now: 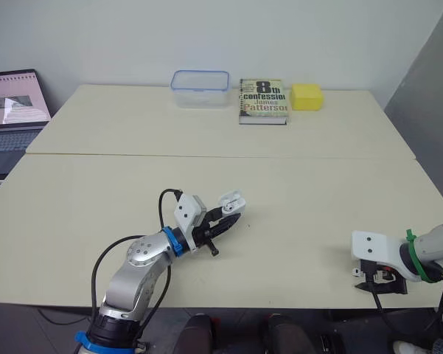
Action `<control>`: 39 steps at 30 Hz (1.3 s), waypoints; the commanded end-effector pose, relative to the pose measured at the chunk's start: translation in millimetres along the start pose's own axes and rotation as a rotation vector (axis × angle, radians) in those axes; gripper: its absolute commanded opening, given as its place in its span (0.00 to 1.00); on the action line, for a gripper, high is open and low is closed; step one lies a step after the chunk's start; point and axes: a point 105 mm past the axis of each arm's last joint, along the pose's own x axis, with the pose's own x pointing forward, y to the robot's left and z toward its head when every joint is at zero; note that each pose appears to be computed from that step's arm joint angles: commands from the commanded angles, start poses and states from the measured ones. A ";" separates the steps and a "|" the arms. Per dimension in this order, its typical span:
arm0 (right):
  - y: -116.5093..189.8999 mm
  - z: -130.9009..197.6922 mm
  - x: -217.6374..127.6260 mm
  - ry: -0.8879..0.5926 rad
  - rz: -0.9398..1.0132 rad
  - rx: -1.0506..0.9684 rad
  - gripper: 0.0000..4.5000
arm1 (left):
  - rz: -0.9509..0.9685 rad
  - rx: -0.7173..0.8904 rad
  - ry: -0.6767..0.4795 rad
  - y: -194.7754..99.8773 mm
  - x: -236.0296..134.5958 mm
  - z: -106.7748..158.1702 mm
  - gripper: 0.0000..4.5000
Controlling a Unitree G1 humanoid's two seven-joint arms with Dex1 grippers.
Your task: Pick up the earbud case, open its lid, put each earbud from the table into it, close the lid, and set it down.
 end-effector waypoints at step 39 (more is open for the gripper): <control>-29.7 219.2 -44.4 -1.278 -0.307 0.013 0.09 | -0.063 0.072 -0.125 -1.5 16.7 33.3 0.18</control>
